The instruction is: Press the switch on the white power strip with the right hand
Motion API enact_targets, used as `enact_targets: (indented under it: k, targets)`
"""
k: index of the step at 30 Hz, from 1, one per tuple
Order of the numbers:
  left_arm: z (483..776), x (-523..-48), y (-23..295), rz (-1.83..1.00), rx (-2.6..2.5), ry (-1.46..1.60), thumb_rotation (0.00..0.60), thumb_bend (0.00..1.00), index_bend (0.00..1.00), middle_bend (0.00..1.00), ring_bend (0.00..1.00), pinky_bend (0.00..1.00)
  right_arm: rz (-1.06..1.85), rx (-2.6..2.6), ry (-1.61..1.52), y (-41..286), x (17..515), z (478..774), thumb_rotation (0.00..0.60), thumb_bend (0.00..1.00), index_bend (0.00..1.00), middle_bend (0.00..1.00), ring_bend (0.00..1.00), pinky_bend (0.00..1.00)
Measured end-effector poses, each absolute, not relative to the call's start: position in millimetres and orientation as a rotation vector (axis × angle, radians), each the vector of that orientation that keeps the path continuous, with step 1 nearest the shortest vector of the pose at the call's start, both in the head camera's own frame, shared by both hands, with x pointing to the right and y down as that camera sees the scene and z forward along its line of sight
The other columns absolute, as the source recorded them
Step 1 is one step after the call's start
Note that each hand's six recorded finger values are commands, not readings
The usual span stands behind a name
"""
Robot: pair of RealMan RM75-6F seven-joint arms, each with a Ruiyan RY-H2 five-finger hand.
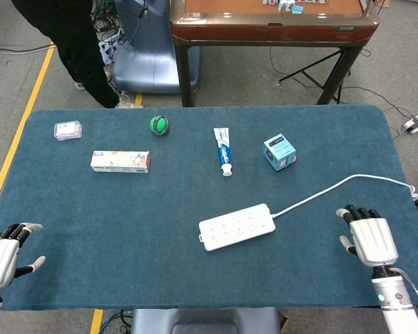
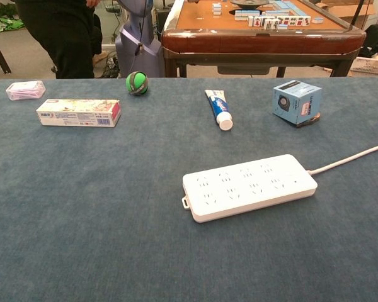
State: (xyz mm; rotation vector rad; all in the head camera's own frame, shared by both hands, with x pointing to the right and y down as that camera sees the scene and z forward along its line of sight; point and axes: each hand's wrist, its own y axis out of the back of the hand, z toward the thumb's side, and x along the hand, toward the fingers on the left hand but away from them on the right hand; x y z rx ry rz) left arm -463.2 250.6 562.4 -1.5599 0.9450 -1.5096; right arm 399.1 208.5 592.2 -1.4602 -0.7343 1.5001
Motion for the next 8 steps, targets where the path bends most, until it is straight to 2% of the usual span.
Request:
enact_targets:
  k: [8]
  targets:
    - [564.0,-461.4,252.9,-1.52,-1.564,0.928,0.6,0.11,0.39,0.36,0.3,0.51,1.493,-1.441,-0.817,206.3,415.2,574.7,0.6,0.17,0.34,0.32,0.35,0.39]
